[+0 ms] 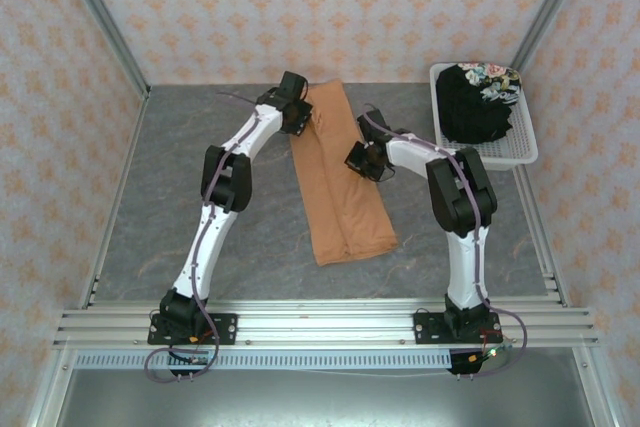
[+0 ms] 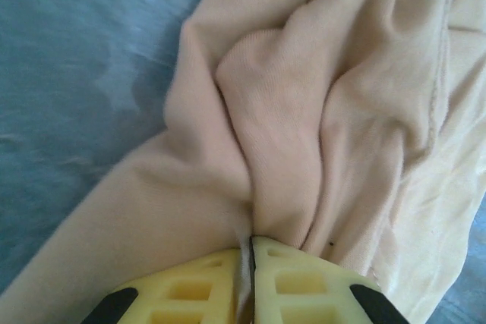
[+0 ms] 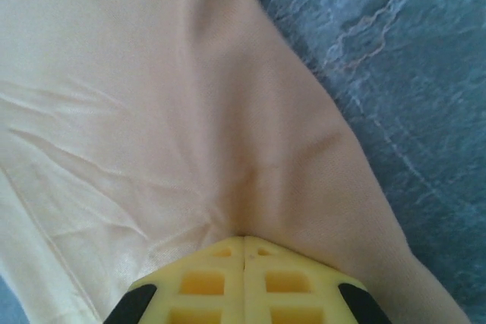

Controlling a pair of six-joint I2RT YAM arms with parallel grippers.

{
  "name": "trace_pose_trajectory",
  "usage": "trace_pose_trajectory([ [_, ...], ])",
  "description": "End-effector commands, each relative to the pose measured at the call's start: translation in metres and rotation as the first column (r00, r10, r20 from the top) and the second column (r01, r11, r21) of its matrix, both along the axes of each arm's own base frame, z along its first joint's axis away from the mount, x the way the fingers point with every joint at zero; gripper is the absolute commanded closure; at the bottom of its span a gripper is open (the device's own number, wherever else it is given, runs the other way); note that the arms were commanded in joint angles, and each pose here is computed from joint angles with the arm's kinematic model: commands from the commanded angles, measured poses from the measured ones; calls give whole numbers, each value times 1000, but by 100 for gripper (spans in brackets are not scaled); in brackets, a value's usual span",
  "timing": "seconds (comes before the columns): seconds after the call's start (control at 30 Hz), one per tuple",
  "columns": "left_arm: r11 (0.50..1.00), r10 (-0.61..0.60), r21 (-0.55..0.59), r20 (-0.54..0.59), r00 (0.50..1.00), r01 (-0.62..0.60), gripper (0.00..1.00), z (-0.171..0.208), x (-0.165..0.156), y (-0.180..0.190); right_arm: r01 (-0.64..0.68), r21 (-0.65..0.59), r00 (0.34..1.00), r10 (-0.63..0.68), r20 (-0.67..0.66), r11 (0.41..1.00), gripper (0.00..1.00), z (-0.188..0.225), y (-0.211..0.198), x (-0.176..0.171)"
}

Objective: Fold and stack the t-shirts

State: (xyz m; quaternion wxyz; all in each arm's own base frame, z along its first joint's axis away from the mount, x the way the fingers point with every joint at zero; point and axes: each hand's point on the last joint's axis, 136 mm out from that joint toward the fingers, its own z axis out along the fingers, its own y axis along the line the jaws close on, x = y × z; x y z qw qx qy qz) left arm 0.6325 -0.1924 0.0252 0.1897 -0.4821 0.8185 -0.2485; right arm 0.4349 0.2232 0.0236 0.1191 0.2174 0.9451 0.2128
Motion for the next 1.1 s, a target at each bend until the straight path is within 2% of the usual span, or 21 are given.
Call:
trace_pose_trajectory([
  [0.0,999,-24,-41,-64,998,21,86,-49,-2,-8,87,15,985,-84,-150,996,98,-35,2,-34],
  [0.13,997,-30,-72,-14,999,29,85,-50,12,-13,149,57,977,-138,-160,987,98,-32,8,-29],
  [0.3,999,-32,-19,-9,999,32,84,-24,10,6,163,-30,977,-166,-135,986,98,-24,-11,-22],
  [0.37,999,-31,9,25,999,31,75,1,12,14,143,-32,984,-146,-105,989,97,-15,-12,-16],
  [0.43,999,-34,15,97,995,33,55,41,17,18,109,-25,992,-111,-62,994,95,1,-9,-9],
  [0.47,999,-39,27,123,992,36,49,59,18,21,94,-14,995,-94,-38,996,93,10,-7,-6],
  [0.53,996,-74,64,177,981,63,43,102,13,23,69,14,997,-69,20,998,87,35,-2,2],
  [0.6,990,-109,105,182,977,91,42,129,0,27,44,28,997,-46,60,999,82,58,1,5],
  [0.7,974,-169,175,120,978,146,41,146,-38,35,31,23,995,-33,99,999,74,88,-4,1],
  [0.77,960,-199,212,45,979,185,42,140,-73,43,35,25,993,-38,111,999,69,101,-10,-8],
  [0.87,949,-243,189,-64,968,251,43,117,-140,46,43,21,996,-44,81,999,66,108,-21,-36],
  [0.97,922,-334,148,-159,929,357,45,99,-217,40,43,33,999,-43,6,999,65,101,-32,-76],
  [1.07,865,-473,46,-262,841,500,45,69,-298,22,18,58,996,-14,-83,998,64,89,-39,-124],
])
